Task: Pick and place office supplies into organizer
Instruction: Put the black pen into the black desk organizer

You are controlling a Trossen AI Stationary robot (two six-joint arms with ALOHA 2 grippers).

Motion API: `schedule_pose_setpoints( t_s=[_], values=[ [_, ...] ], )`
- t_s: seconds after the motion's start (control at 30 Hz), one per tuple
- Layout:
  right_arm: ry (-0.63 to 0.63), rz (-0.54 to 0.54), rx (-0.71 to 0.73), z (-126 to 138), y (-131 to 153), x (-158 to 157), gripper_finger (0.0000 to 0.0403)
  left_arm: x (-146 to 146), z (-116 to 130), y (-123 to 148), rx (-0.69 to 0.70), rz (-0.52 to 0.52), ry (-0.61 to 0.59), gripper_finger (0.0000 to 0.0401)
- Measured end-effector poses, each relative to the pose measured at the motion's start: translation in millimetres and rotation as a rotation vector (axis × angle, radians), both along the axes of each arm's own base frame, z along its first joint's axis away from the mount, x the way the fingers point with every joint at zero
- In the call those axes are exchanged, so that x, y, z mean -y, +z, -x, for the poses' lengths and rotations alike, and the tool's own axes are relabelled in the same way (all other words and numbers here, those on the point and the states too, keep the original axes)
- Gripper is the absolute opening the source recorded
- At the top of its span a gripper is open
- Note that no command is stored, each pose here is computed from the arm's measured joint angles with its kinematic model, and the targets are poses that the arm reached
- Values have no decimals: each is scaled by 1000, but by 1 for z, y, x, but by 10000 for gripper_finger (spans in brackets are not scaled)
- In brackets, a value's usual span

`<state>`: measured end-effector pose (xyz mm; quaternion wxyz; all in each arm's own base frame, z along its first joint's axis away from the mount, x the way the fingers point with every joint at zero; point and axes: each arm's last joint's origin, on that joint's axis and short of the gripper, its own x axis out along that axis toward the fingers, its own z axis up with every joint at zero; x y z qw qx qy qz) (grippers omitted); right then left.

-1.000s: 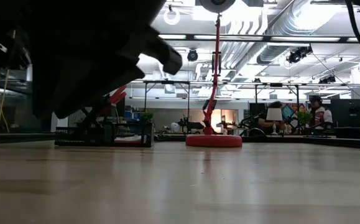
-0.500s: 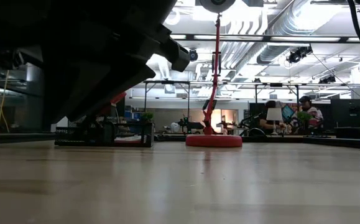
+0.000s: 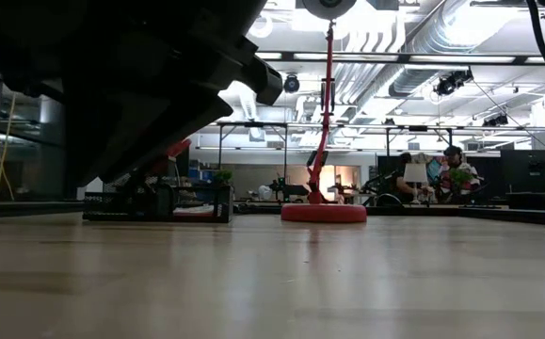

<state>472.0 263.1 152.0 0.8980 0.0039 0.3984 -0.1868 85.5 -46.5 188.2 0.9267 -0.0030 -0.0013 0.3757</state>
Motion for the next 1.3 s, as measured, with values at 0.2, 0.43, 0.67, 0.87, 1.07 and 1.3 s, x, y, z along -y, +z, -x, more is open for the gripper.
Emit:
schedule_pose_setpoints(
  t_s=[0.2, 0.43, 0.67, 0.87, 1.07, 1.3],
  values=[
    [24, 18, -11, 0, 0, -1, 60, -12, -5, 0, -25, -22, 130, 3],
    [55, 45, -25, 0, 0, -1, 56, -24, -9, 0, -50, -43, 260, 4],
    [39, 40, -27, 1, -2, 0, 48, -28, -12, 0, -42, -54, 260, 5],
    [37, 34, -19, 2, -2, -1, 44, -28, -12, 0, -46, -57, 259, 5],
    [19, 26, -9, 1, -2, -1, 47, -28, -12, 0, -19, -36, 258, 5],
    [15, 33, -5, 1, -2, -1, 46, -27, -14, -8, 0, -15, 243, 5]
  ],
)
